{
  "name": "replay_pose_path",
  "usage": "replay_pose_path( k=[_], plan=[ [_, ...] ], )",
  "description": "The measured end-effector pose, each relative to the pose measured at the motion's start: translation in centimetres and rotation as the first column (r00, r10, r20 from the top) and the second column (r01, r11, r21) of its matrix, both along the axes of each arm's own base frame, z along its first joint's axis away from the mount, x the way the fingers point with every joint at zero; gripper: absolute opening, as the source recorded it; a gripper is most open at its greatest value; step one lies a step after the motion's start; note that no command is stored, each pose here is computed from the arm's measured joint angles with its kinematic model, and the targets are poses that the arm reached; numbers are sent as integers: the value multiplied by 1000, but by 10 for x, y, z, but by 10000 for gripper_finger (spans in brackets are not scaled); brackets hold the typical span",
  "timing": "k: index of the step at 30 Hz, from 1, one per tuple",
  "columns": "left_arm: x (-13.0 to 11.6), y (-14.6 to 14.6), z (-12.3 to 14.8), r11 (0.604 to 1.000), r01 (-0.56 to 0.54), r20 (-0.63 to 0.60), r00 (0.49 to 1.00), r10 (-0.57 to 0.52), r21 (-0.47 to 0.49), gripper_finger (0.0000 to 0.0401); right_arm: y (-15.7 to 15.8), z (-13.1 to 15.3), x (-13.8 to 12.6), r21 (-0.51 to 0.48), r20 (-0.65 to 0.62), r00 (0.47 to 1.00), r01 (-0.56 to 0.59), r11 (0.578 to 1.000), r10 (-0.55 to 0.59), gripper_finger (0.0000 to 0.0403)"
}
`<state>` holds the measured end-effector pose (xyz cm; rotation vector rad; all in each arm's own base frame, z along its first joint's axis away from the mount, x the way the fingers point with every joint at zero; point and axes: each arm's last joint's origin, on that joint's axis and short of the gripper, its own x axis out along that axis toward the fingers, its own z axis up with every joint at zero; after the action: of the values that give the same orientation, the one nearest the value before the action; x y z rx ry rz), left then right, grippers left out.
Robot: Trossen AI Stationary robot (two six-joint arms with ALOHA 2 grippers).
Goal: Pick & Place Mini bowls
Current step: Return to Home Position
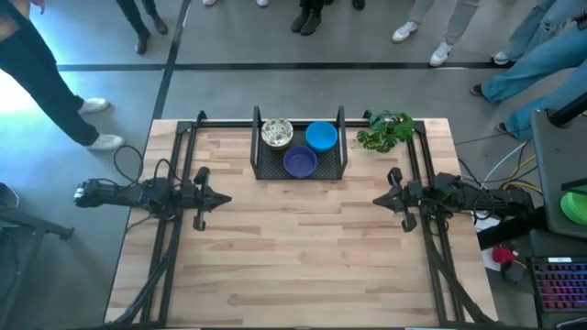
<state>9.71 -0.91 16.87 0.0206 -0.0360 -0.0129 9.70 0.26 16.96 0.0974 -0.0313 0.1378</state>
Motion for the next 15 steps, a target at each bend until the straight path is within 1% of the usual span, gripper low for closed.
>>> replay_pose_path(
  k=[15],
  plan=[
    [0, 0, 1, 1000, -1, 6, 1000, 1, 0, 0, 0, 0, 0, 0, 1, 1000, 0, 1000, 0, 8]
  ],
)
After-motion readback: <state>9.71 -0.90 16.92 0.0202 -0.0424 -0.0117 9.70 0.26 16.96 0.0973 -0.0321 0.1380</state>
